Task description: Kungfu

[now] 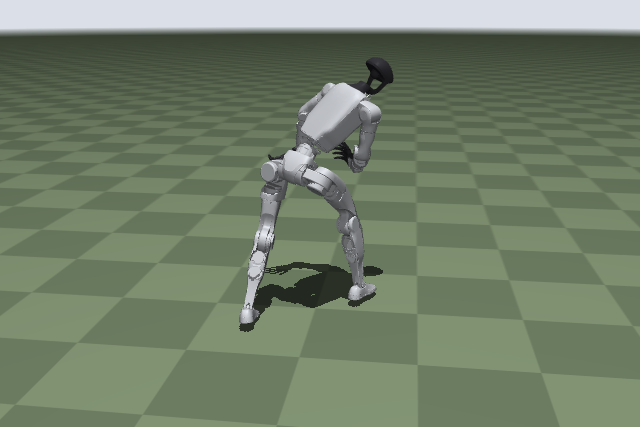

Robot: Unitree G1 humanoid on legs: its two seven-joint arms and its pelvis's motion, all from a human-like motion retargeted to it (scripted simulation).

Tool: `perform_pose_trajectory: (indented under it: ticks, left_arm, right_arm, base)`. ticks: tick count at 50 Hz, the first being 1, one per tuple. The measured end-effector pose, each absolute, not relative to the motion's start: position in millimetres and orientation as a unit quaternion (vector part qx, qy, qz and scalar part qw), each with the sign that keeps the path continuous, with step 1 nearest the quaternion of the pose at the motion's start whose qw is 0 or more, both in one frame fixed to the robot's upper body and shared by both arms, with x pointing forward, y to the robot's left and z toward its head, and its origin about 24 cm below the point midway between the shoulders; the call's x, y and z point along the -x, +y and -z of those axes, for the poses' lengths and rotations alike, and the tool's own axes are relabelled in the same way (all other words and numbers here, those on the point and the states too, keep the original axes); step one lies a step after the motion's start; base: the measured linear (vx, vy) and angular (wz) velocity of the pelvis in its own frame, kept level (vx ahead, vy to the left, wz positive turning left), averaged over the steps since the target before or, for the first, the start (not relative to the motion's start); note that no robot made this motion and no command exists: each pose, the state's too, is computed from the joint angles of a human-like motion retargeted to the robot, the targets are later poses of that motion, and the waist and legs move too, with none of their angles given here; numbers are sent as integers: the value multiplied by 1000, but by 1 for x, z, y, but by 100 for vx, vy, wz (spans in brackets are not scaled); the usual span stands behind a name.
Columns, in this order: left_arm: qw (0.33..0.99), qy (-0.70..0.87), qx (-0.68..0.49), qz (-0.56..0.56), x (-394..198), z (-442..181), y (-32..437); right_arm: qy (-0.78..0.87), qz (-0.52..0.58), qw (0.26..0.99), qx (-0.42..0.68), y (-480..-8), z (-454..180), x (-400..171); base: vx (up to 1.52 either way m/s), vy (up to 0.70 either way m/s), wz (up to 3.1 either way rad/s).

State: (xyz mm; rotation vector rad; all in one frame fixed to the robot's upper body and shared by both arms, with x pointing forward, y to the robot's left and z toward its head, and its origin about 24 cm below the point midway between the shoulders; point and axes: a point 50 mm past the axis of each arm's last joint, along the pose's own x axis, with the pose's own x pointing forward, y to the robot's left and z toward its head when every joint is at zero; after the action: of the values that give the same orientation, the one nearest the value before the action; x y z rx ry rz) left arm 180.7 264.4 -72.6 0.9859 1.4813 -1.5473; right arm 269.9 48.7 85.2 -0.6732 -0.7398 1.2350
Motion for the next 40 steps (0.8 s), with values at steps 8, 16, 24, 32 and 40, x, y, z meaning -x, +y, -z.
perform_pose_trajectory:
  ticks: [8, 16, 24, 32, 40]
  left_arm:
    - [661, 489, -387, 418, -223, 74, 260]
    - [796, 415, -236, 373, -255, 59, 235]
    - [824, 352, -80, 436, -247, 54, 206]
    - [842, 315, 220, 378, -178, 80, 191]
    - [815, 256, 503, 127, -77, 107, 185]
  right_arm:
    - [-367, -433, 803, 182, 20, -136, -302]
    - [-330, -303, 891, 77, -52, -159, -334]
    - [-189, -220, 957, 1, -164, -115, -316]
    - [73, -98, 962, -244, -223, 17, -189]
    - [95, 103, 744, -653, -141, 81, -49]
  base:
    - [4, -16, 104]
    - [9, -29, 111]
    - [31, 47, 83]
    - [53, 74, 85]
    - [58, 38, 26]
